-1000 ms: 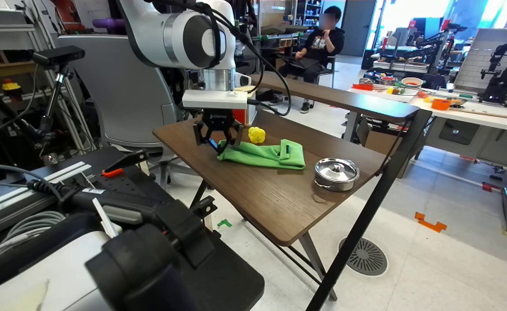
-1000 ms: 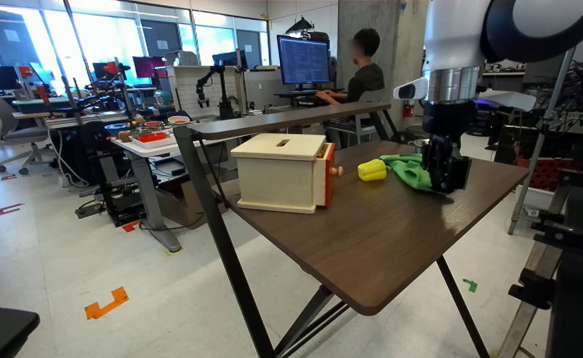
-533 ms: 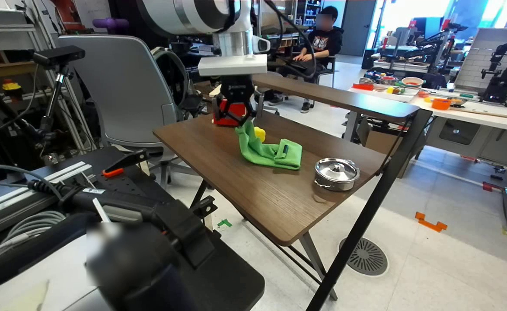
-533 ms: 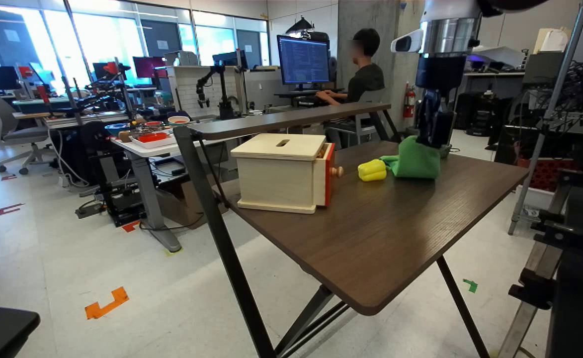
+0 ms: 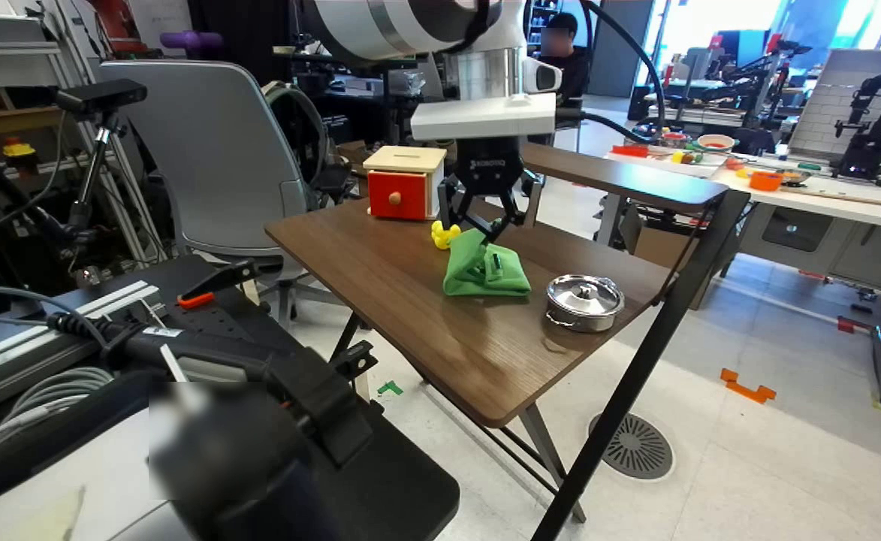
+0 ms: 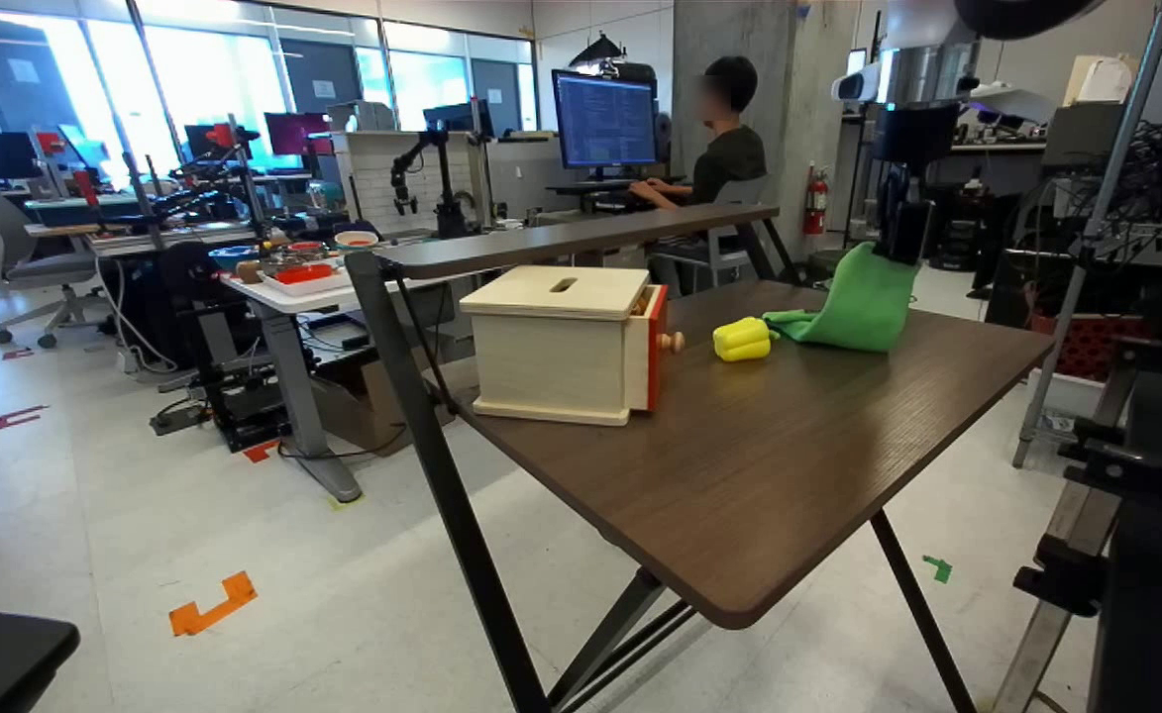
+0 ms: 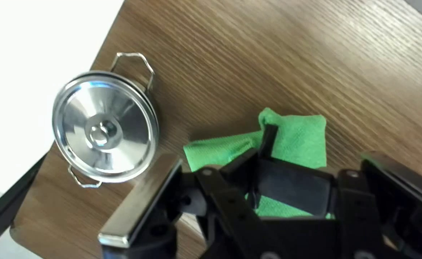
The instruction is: Fold the green towel
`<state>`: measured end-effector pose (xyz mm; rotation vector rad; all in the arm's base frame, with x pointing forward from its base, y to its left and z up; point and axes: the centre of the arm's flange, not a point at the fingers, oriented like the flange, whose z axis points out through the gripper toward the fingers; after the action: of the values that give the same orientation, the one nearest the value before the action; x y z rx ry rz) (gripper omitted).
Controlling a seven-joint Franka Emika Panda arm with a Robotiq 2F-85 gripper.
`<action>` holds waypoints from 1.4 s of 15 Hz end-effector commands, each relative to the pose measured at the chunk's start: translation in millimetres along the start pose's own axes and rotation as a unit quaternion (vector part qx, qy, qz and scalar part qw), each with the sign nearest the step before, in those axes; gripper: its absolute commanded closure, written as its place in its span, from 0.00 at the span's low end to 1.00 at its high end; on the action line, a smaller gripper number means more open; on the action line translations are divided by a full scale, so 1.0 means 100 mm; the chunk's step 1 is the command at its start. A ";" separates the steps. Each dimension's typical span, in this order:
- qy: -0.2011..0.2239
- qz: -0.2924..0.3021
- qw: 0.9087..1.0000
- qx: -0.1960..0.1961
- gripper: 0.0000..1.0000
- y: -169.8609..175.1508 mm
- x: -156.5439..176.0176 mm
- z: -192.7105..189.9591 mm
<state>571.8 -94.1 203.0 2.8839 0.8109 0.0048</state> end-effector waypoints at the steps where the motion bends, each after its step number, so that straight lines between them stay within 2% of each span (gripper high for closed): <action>1: -0.025 0.013 1.000 0.011 1.00 0.26 -0.03 0.30; 6: -0.042 0.016 0.999 0.021 1.00 0.39 0.08 0.57; 13: -0.049 0.014 0.999 0.011 1.00 0.55 0.36 0.64; 19: -0.071 -0.001 0.997 0.017 1.00 0.45 0.51 0.89; 20: -0.074 -0.002 0.997 0.018 0.75 0.43 0.53 0.92; 21: -0.077 -0.002 0.997 0.018 0.72 0.41 0.55 0.96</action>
<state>630.1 -118.1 122.6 2.8935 0.7863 -0.1807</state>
